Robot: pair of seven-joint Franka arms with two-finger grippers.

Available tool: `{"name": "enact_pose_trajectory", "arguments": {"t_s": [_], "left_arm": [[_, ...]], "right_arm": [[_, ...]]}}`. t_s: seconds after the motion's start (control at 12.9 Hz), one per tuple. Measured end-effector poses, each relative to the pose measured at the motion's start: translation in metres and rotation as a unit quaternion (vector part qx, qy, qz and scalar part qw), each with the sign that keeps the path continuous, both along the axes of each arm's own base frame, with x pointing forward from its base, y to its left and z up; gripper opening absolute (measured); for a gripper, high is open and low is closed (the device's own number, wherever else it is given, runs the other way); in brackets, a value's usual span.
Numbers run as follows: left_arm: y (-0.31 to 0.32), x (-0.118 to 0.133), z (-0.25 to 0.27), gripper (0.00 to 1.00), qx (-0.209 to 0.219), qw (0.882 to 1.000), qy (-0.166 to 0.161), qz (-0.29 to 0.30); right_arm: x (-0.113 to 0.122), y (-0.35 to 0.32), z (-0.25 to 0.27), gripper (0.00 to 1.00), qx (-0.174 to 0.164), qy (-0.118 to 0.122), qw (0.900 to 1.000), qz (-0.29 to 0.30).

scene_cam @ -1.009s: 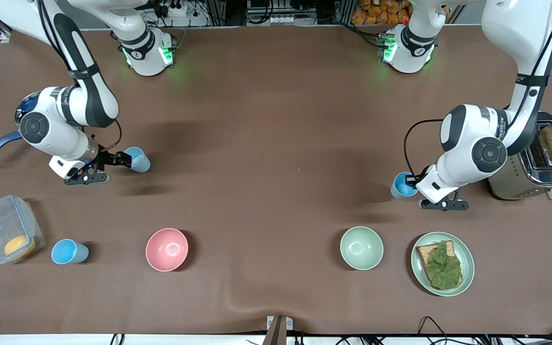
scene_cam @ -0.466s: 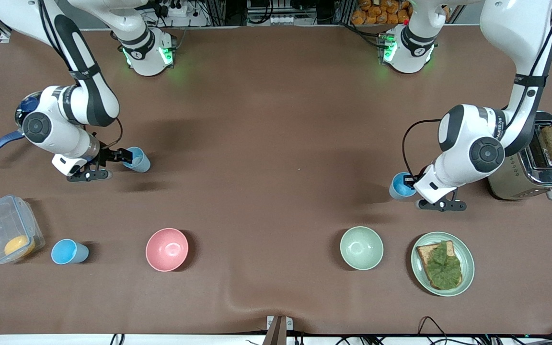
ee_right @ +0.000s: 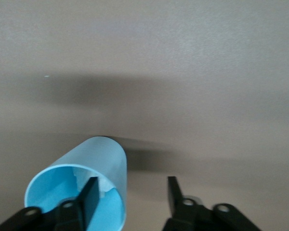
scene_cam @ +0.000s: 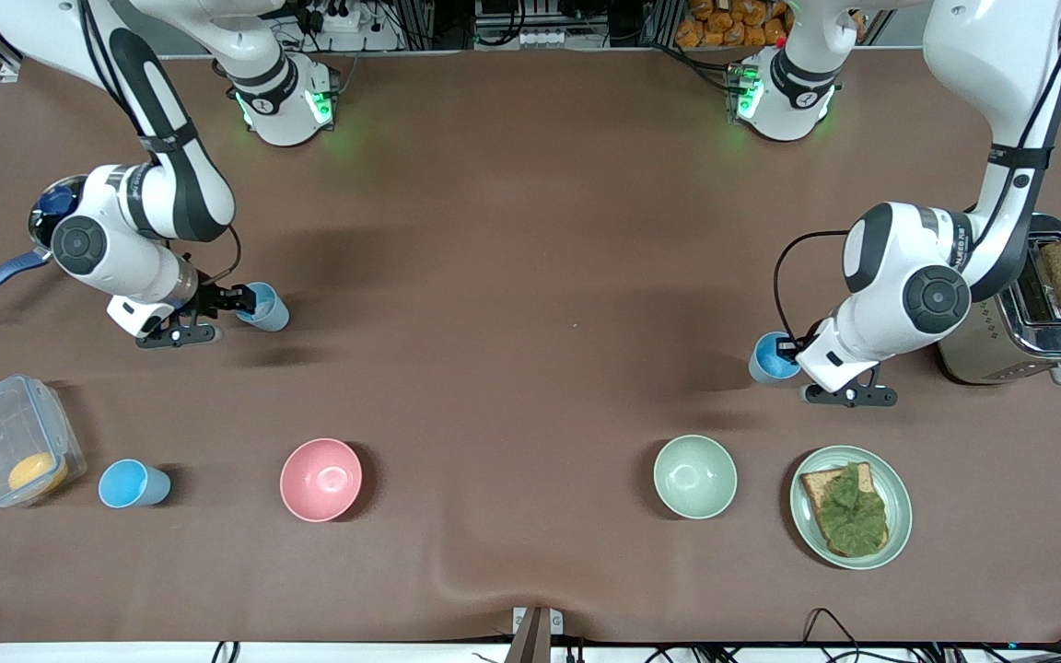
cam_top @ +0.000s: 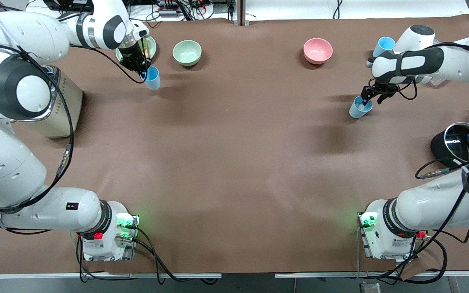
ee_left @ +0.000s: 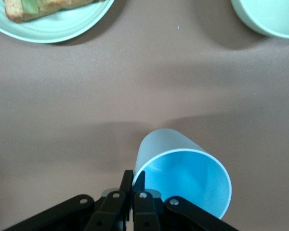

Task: Stack blue cups with both arms
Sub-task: 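Carry the blue cup with the right gripper toward the table middle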

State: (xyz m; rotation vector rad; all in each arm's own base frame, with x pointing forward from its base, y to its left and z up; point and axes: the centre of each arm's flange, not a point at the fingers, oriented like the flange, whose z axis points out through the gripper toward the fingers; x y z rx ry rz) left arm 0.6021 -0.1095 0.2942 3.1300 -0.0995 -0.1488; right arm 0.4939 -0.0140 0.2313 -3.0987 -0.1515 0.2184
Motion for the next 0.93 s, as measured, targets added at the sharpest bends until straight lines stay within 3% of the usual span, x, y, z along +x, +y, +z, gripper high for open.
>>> {"name": "enact_pose_trajectory", "arguments": {"t_s": [0.31, 0.39, 0.7, 0.93], "left_arm": [[-0.001, 0.002, 0.003, 0.04, -0.001, 1.0, -0.003, -0.001], [-0.001, 0.002, 0.003, 0.04, -0.001, 1.0, -0.003, 0.0], [-0.001, 0.005, 0.007, 0.04, -0.002, 1.0, -0.008, 0.0], [-0.002, 0.01, 0.015, 0.04, -0.003, 1.0, -0.017, 0.0]], "right_arm": [[-0.001, 0.014, -0.005, 0.08, 0.013, 0.004, 1.0, -0.007], [0.001, 0.017, -0.004, 0.03, 0.016, 0.002, 1.0, -0.008], [0.022, 0.052, 0.023, 0.03, 0.019, 0.012, 1.0, -0.005], [0.039, 0.123, 0.06, 0.03, 0.014, 0.013, 0.999, -0.028]]}}
